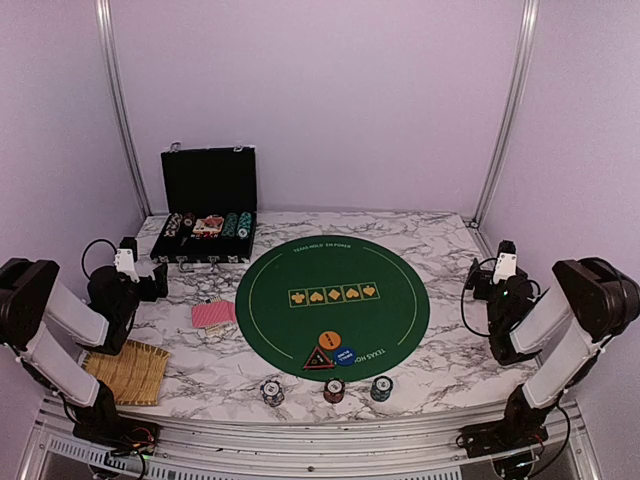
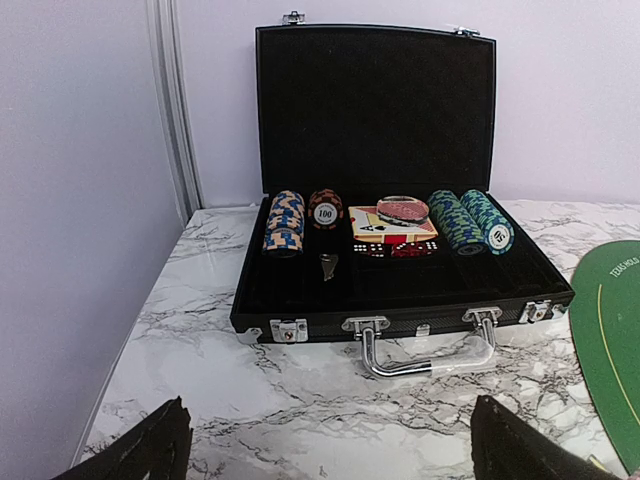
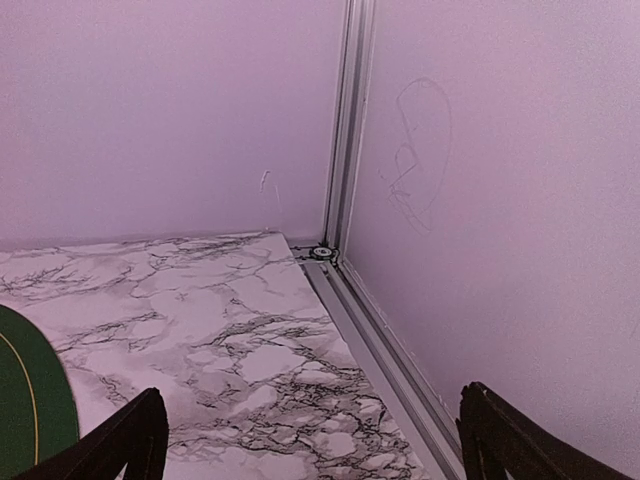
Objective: Distribute texas hold em gaming equipment
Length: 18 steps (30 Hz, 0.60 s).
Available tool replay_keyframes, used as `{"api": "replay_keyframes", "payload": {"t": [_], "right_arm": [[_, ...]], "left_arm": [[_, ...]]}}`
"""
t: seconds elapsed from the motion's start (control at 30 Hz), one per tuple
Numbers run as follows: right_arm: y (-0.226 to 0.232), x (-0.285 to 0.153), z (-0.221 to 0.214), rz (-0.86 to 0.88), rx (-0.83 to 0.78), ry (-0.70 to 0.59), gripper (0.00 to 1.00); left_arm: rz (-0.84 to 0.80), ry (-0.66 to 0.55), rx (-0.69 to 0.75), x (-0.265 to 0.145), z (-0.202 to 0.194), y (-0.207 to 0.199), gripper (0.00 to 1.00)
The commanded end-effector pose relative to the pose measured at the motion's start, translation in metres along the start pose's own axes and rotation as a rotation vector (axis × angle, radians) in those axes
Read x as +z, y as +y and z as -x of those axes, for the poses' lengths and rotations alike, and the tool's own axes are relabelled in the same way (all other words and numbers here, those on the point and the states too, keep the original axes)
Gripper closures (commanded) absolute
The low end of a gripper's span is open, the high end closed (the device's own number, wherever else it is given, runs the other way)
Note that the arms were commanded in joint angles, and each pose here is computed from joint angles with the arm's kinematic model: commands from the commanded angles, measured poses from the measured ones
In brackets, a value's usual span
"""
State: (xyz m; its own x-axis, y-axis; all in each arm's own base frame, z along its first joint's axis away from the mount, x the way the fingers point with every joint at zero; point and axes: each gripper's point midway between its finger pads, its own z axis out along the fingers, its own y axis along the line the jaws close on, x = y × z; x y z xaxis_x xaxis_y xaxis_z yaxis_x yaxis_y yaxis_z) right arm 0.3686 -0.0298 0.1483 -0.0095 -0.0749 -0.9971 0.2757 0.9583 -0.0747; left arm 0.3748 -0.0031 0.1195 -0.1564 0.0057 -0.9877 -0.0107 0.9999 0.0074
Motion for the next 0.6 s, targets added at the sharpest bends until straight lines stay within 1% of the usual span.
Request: {"api": "replay_keyframes", "payload": {"t": [0.0,0.4,0.5,0.53,0.57], "right_arm": [[0.0,0.005,0.006,-0.001,0.014,-0.014,0.01],[-0.003,0.006,0.005,-0.005,0.027,-0.007,0.01],[-0.015,0.003,0.005,-0.068,0.055,-0.003,0.01],[-0.016,0.002,0.006,-0.065,0.065,0.002,0.01],[-0.016,-0.001,0.011,-0.062,0.069,-0.021,0.01]], "left_arm": [[0.016,-0.036,-0.005,0.003,0.011,0.004,0.01],[0.016,-0.036,-0.005,0.004,0.011,0.004,0.01],[0.016,-0.038,-0.008,0.004,0.012,0.004,0.01],[0.023,-0.032,-0.012,0.006,0.014,0.006,0.01],[0.033,-0.018,-0.019,0.009,0.015,0.009,0.01]]}}
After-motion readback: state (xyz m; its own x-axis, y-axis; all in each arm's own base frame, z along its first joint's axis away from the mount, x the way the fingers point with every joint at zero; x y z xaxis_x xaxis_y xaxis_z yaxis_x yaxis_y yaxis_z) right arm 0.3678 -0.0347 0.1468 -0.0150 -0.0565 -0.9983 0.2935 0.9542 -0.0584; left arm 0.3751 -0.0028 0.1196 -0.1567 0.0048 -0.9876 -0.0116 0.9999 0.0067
